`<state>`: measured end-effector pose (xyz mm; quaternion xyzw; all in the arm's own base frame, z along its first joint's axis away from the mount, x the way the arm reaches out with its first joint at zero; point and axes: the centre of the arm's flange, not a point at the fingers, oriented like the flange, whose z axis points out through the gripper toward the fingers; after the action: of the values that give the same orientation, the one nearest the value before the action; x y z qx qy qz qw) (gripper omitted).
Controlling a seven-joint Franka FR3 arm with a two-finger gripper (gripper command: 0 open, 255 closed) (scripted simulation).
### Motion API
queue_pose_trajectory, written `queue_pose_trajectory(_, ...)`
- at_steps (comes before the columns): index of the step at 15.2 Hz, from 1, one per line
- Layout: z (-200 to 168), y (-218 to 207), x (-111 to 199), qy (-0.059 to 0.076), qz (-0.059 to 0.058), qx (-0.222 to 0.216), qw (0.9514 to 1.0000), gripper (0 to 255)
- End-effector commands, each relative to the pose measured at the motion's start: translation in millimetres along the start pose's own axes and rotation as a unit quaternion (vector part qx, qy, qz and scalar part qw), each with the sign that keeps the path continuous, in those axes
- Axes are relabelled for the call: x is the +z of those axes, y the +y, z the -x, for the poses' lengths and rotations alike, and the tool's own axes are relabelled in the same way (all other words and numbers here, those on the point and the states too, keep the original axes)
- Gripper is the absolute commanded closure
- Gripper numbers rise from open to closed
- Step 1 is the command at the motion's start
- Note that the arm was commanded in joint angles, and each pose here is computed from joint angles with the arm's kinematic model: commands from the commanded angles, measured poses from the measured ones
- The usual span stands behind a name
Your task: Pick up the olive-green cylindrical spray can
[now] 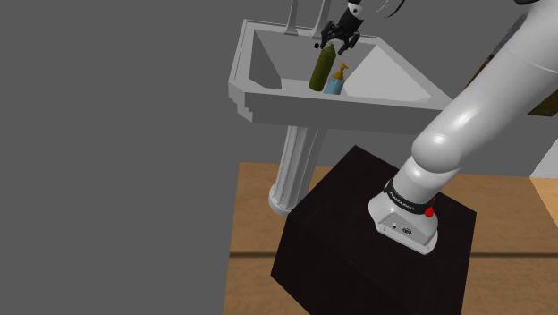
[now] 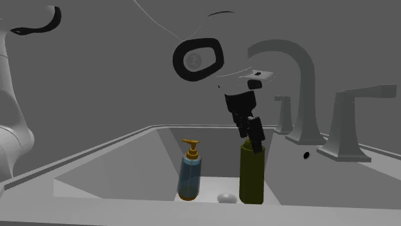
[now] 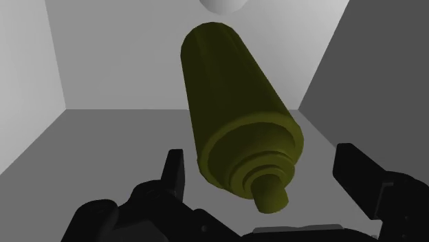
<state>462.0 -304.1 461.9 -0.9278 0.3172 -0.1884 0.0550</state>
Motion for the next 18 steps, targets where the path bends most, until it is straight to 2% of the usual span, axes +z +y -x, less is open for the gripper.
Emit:
queue_pose_trajectory(1,3,2,10,0.001,0.0,0.0,1.0,0)
queue_pose_trajectory(4,5,3,17,0.001,0.0,0.0,1.0,0)
queue_pose_trajectory(5,5,4,19,0.001,0.0,0.0,1.0,255)
queue_pose_trajectory(14,5,3,17,0.001,0.0,0.0,1.0,255)
queue_pose_trajectory(18,-2,-1,-2,0.001,0.0,0.0,1.0,255)
